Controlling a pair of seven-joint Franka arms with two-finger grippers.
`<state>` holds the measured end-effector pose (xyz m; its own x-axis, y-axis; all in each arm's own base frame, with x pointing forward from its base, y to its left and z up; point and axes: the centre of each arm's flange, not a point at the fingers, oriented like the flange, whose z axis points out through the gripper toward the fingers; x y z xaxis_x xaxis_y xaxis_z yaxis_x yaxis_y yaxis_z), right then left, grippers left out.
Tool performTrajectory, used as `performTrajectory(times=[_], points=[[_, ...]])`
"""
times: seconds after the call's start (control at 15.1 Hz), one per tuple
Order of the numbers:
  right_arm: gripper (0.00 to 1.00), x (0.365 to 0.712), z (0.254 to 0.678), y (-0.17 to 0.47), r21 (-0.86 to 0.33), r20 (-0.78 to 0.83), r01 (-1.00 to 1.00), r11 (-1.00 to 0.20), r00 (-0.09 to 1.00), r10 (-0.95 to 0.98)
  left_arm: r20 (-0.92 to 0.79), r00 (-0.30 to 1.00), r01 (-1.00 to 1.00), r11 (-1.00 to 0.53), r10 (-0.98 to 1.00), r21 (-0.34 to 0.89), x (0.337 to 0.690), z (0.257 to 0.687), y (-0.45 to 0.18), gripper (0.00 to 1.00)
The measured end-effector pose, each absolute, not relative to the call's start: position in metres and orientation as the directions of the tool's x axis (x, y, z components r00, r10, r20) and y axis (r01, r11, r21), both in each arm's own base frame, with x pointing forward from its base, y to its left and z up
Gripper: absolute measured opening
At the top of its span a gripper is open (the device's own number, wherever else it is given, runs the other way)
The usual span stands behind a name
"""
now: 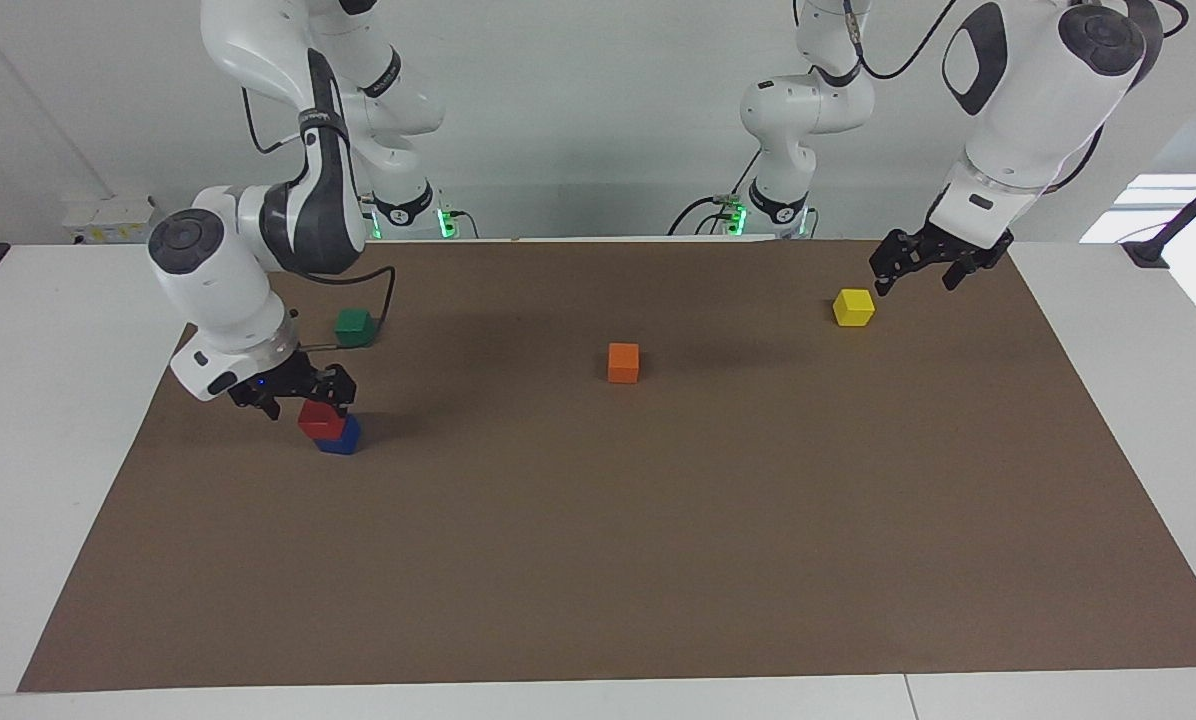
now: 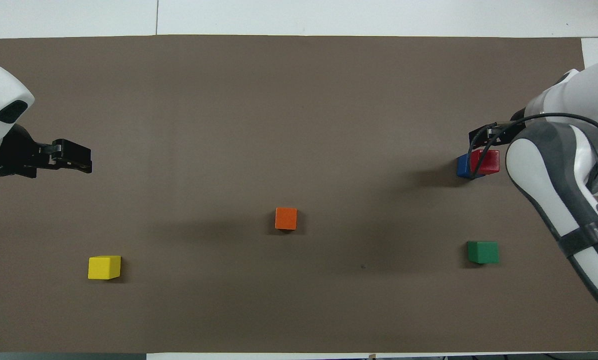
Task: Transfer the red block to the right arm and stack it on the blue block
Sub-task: 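Open the right gripper and lift it away from the stack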
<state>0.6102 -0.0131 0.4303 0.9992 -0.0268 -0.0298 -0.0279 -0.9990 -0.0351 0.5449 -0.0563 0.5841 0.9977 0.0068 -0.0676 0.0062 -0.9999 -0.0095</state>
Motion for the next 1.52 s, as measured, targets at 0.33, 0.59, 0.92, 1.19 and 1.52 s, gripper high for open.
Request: performTrajectory(times=[0.33,0.59,0.92,1.19,1.52], points=[[1.0,0.605,0.49,-0.022,-0.067,-0.073,-0.06,-0.996,0.996,-0.055,-0.068,0.998,0.007,-1.0,0.007,-0.009,0.545,0.584,-0.056,1.0],[1.0,0.591,0.549,-0.02,-0.065,-0.089,-0.078,-0.995,0.993,-0.072,-0.068,0.998,0.007,-1.0,0.007,-0.009,0.545,0.584,-0.056,1.0],[1.0,0.58,0.596,-0.036,-0.053,-0.089,-0.096,-0.994,0.992,-0.091,-0.068,0.998,0.007,-1.0,0.007,-0.009,0.545,0.584,-0.056,1.0],[1.0,0.582,0.595,-0.041,-0.043,-0.091,-0.103,-0.994,0.991,-0.099,-0.068,0.998,0.007,-1.0,0.007,-0.009,0.545,0.584,-0.056,1.0],[1.0,0.586,0.584,-0.041,-0.042,-0.113,-0.103,-0.994,0.989,-0.097,-0.068,0.998,0.007,-1.0,0.007,-0.009,0.545,0.584,-0.056,1.0]])
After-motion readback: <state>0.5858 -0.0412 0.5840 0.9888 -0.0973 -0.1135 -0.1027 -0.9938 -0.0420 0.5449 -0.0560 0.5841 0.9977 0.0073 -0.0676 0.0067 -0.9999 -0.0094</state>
